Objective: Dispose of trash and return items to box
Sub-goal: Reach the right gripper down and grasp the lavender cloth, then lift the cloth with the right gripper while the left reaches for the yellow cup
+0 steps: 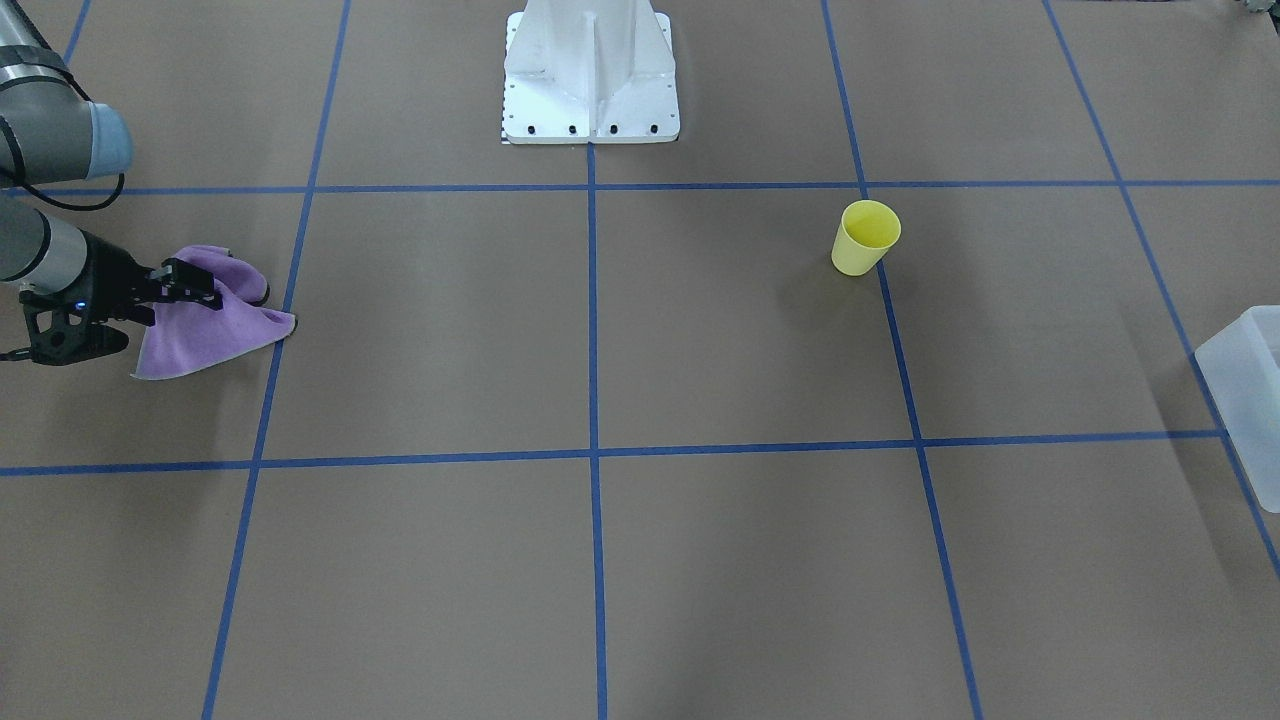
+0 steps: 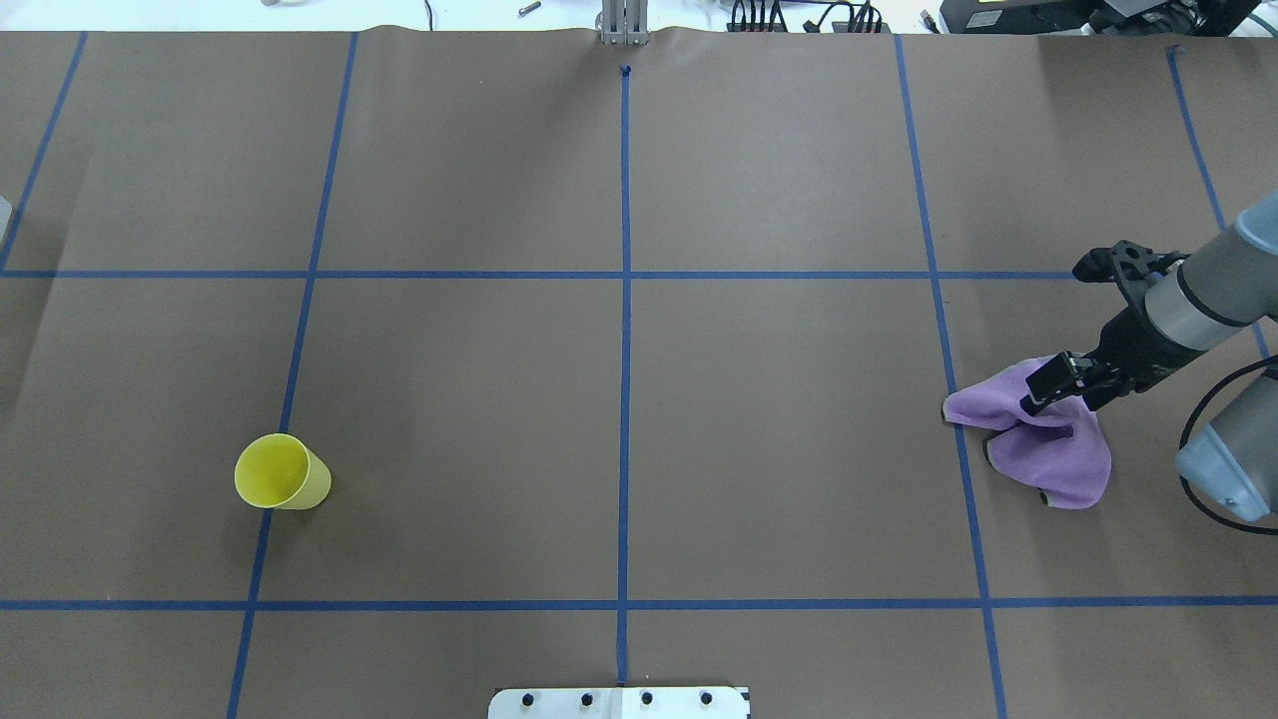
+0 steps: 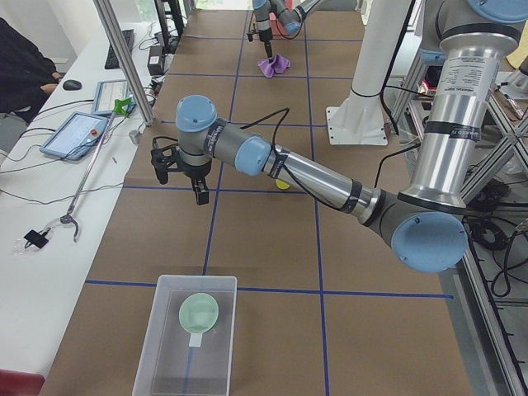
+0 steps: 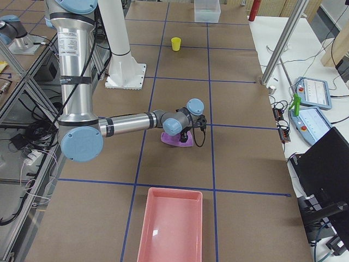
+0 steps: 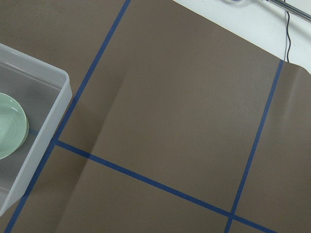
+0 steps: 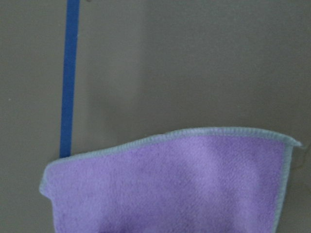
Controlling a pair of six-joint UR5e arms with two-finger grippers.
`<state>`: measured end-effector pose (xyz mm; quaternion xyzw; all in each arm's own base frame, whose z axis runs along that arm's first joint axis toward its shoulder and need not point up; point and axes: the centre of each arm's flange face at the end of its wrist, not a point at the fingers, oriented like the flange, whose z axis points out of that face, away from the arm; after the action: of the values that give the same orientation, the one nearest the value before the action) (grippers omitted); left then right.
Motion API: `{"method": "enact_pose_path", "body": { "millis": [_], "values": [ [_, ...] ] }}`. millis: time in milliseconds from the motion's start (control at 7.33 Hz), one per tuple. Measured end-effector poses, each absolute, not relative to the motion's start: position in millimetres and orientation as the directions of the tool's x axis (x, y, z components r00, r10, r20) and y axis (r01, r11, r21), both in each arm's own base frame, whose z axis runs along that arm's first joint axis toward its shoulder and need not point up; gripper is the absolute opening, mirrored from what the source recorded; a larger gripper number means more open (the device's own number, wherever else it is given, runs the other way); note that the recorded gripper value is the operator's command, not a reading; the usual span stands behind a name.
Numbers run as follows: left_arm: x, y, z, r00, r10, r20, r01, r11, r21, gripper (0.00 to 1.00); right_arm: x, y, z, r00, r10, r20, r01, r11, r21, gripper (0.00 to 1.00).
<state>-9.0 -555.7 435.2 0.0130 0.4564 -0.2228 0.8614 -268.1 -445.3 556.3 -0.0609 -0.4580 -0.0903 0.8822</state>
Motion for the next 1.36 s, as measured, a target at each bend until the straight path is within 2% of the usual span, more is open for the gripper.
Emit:
{"method": "enact_pose_path", "body": {
  "millis": [955, 1364],
  "values": [
    [54, -545, 419, 0.482, -0.388, -0.786, 0.344, 0.909, -0.237, 0.98, -282, -440, 499, 0.55, 0.056, 0.833, 0.112, 0.984, -0.14, 0.0],
    [158, -510, 378, 0.523, -0.388, -0.759, 0.314, 0.915, -0.252, 0.98, -255, -448, 474, 0.52, 0.073, 0.851, 0.064, 0.99, -0.124, 0.0]
  ]
}}
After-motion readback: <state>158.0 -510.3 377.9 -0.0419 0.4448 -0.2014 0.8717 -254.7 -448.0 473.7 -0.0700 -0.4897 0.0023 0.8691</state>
